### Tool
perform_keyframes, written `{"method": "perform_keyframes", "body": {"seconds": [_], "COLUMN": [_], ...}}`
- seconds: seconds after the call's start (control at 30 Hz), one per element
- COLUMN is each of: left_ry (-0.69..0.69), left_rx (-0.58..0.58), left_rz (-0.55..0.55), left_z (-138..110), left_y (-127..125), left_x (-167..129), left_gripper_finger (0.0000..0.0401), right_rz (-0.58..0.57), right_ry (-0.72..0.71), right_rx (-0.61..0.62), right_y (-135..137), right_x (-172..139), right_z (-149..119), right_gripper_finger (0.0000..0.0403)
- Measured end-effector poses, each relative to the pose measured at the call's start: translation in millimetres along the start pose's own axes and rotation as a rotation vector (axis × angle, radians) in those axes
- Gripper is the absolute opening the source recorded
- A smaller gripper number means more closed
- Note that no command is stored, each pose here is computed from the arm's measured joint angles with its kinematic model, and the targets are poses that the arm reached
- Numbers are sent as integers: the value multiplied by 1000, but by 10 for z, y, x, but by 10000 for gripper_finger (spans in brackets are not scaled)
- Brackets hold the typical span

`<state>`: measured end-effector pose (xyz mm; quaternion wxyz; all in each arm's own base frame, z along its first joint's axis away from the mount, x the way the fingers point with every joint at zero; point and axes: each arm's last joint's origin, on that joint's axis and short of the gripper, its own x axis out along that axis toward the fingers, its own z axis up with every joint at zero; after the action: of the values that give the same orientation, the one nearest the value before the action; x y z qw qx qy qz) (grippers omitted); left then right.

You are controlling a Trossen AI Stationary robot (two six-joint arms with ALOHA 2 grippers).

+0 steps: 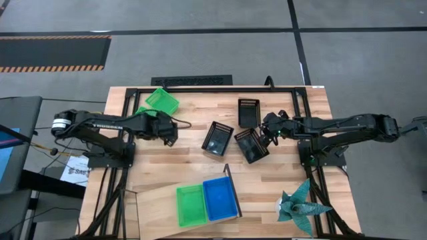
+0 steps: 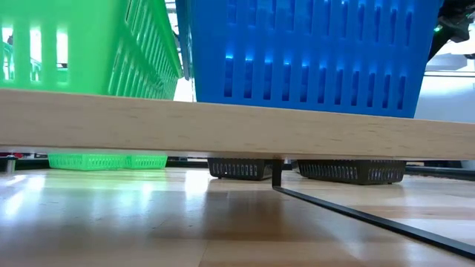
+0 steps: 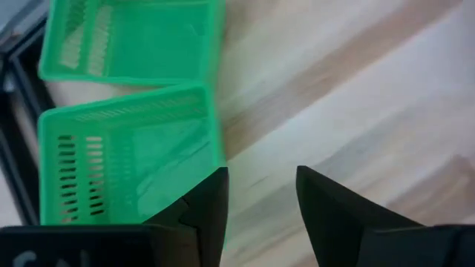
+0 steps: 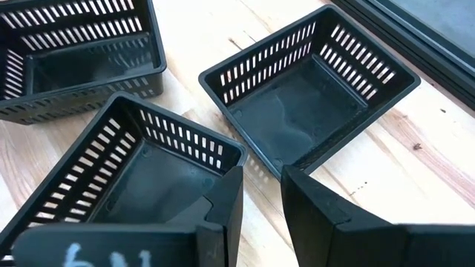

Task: Stack baskets on shelf by color
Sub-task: Stack the bottom green basket on top of the green basket

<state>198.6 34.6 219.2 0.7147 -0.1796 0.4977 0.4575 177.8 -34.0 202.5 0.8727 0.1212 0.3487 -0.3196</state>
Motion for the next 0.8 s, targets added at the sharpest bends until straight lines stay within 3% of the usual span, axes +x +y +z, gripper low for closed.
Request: {"method": "perform_keyframes", "body": {"seconds": [0.43,0.8], "left_ry": [103,108], "left_rx": [-47,-74], "left_rz": [57,-49], "left_z": [-34,-100], "left_y": [258,245], "left_x": [345,561], "left_gripper_finger": [179,179], "right_rz": [0,0], "right_ry": [0,1], "right_rx": [-1,-1], "right_y": [0,0], "right_x": [0,0], "right_z": [0,-1], "right_gripper_finger": [118,118]}}
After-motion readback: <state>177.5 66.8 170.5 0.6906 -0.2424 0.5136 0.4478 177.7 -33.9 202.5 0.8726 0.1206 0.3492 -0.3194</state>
